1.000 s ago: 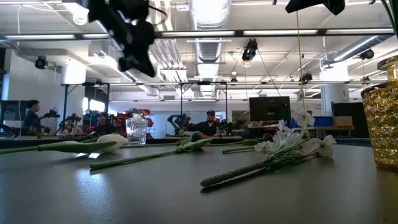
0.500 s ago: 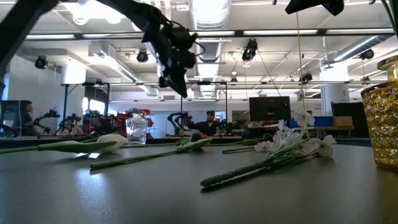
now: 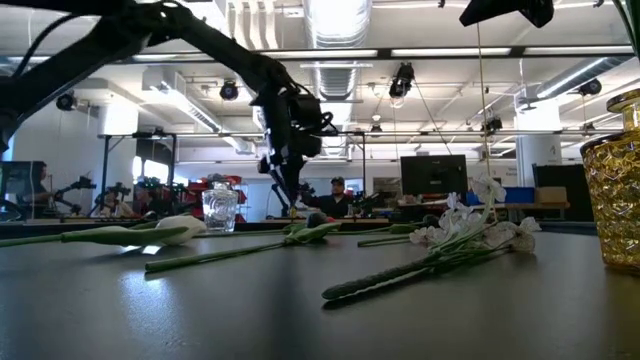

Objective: Sort flowers into vase by color
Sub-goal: Put the left red flower into the transparent vase, then put the center white flower into the yellow vase

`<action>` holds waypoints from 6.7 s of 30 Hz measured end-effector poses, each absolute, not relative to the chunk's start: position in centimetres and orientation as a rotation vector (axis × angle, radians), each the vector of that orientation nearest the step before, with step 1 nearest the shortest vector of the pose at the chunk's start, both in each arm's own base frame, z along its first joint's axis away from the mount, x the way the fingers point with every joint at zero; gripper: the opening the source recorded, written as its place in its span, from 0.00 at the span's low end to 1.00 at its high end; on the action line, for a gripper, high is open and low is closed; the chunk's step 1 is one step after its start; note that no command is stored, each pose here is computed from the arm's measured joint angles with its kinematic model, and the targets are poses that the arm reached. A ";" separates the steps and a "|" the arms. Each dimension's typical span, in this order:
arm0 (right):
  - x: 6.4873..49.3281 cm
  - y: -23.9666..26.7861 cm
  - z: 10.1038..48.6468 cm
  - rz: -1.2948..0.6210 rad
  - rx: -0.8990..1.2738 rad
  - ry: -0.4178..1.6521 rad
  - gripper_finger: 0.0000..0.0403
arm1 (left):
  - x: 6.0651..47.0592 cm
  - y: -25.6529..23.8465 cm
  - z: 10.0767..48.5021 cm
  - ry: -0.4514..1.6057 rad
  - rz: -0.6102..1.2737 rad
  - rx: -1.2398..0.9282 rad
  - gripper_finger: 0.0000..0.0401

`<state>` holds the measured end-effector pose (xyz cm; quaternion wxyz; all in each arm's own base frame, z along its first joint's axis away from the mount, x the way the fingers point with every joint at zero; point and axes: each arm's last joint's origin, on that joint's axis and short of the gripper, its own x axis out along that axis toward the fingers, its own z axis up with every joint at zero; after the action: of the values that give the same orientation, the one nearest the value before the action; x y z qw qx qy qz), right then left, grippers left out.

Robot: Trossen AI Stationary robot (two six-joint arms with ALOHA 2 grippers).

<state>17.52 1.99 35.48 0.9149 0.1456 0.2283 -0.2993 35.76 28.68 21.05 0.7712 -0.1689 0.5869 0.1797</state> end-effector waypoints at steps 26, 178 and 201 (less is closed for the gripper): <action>17.5 2.0 35.5 -0.627 0.314 0.461 0.03 | 36.7 28.8 15.5 1.408 0.290 -0.491 0.37; 17.8 2.3 36.0 -0.436 0.216 0.491 0.03 | 16.8 -1.6 25.9 0.800 0.460 -0.726 0.40; 15.4 2.0 36.5 -0.321 0.184 0.535 0.03 | 21.4 -11.4 15.7 1.089 0.817 -1.098 0.47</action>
<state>15.37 2.03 36.52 0.9476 0.0904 0.2626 -0.1577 21.41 -11.45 15.73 0.6412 -0.4818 0.4777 0.3586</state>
